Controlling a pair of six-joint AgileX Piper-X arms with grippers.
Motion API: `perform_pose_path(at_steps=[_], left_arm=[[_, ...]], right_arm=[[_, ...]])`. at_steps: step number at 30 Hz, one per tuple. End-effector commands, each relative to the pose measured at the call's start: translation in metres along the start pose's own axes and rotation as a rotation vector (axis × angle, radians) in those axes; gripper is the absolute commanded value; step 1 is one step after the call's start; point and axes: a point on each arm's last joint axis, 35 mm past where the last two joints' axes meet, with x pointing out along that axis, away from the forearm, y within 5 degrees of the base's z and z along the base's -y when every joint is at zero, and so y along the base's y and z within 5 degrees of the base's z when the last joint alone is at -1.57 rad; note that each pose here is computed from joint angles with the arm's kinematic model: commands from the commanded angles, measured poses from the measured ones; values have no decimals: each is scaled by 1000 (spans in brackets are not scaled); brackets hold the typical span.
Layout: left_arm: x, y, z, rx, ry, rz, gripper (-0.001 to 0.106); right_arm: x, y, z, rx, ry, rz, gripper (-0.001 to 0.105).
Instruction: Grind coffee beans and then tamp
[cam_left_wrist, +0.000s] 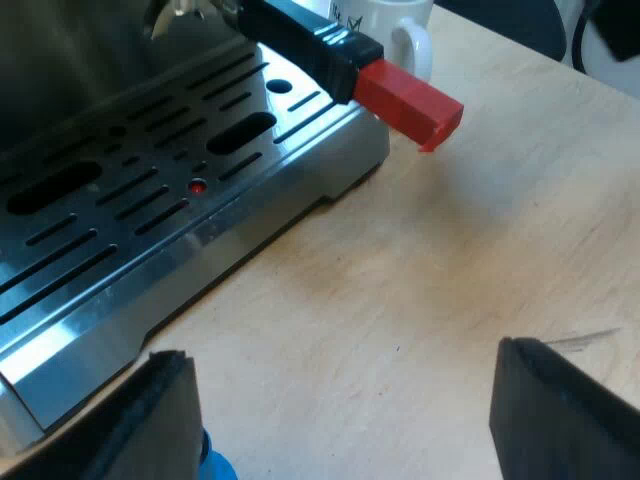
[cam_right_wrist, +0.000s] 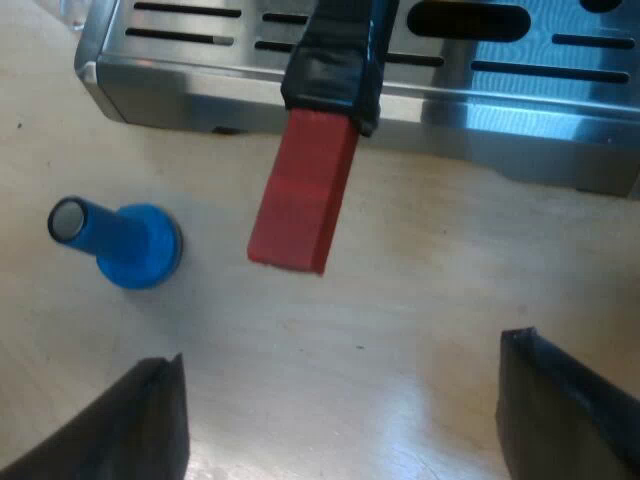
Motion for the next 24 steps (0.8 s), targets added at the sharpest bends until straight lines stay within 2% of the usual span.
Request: perform_pose_path(at_steps=[1,8,20,24], left_arm=[[2,0,-2,11,-3,-18,63],[5,3,-10,1,13,-17,63],[5,2,-5,24,-23,-20,63],[5,2,-5,24,-23,-20,63]], right_arm=[[0,4,12,9,-22,1,66],[16,13,30,4,4,-7,66],[54,17,32,-12,57,-105,66],[63,19,34,-12,56,-107,66]])
